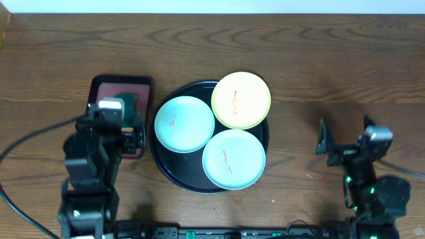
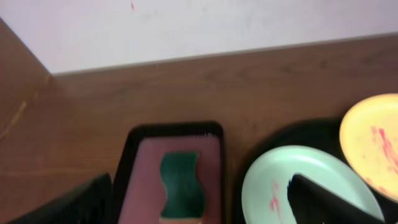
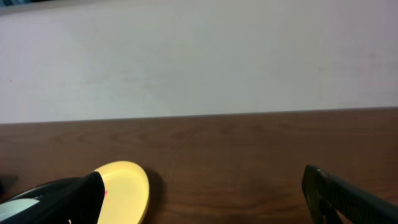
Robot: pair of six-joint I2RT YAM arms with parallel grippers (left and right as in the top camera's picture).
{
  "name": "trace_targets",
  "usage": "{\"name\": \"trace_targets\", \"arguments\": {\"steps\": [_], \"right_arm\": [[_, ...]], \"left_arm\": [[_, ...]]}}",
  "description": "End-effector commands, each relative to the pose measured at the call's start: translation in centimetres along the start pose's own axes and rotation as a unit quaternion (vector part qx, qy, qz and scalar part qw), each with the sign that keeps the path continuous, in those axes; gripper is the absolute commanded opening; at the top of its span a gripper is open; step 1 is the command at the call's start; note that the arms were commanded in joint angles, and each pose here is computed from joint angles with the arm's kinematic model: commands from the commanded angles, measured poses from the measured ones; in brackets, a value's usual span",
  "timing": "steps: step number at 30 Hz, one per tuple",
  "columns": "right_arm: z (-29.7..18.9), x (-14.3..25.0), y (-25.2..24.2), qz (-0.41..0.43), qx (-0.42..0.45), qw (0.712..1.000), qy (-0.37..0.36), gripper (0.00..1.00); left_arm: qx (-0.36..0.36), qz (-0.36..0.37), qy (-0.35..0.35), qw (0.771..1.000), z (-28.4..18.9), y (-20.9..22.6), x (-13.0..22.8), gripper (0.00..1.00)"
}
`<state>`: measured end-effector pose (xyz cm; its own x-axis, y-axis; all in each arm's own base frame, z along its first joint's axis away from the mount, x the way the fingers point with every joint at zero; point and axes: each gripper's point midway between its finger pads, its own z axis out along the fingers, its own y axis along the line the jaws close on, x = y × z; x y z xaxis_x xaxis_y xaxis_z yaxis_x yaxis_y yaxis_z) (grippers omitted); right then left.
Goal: Clean dirty plates on tray and stack at the side
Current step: 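Move left gripper to the sponge and right gripper to the plates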
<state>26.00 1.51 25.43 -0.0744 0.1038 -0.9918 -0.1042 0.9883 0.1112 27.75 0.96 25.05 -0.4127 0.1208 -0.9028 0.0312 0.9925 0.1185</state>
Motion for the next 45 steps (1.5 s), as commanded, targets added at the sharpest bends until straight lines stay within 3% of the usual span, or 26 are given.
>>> {"name": "trace_targets", "arguments": {"steps": [1, 9, 15, 19, 22, 24, 31, 38, 45], "right_arm": [[1.4, -2.0, 0.5, 0.009, -0.009, 1.000, 0.029, 0.99], [6.2, -2.2, 1.8, 0.044, -0.051, 0.979, 0.193, 0.99], [8.8, -0.6, 2.0, 0.075, -0.058, 0.940, 0.328, 0.99], [11.1, 0.3, 2.2, 0.101, -0.067, 0.931, 0.343, 0.99], [12.2, 0.4, 4.7, 0.157, -0.136, 0.916, 0.345, 0.99], [12.8, 1.0, 6.9, 0.179, -0.188, 0.899, 0.353, 0.95], [14.4, 7.1, 13.4, 0.195, -0.157, 0.864, 0.437, 0.80], [14.8, 12.4, 20.9, 0.177, -0.148, 0.830, 0.508, 0.62], [14.4, 17.3, 24.9, 0.130, -0.110, 0.820, 0.547, 0.49]], "left_arm": [[0.007, -0.015, 0.003, 1.000, -0.7, 0.2, -3.5, 0.90], [0.034, -0.052, 0.133, 0.989, -0.1, -0.1, -5.0, 0.90], [0.059, -0.061, 0.263, 0.961, 1.2, -0.7, -3.4, 0.90], [0.059, -0.056, 0.298, 0.951, 2.9, -0.7, -2.0, 0.90], [0.062, -0.059, 0.318, 0.944, 4.1, -0.9, -1.1, 0.90], [0.062, -0.070, 0.333, 0.938, 4.7, -1.0, -0.4, 0.90], [0.055, -0.069, 0.339, 0.937, 5.4, -0.8, -0.1, 0.90], [-0.084, -0.100, 0.340, 0.931, 5.3, 3.6, 0.3, 0.90], [-0.129, -0.151, 0.331, 0.922, 5.1, 6.2, 0.5, 0.90]]}}
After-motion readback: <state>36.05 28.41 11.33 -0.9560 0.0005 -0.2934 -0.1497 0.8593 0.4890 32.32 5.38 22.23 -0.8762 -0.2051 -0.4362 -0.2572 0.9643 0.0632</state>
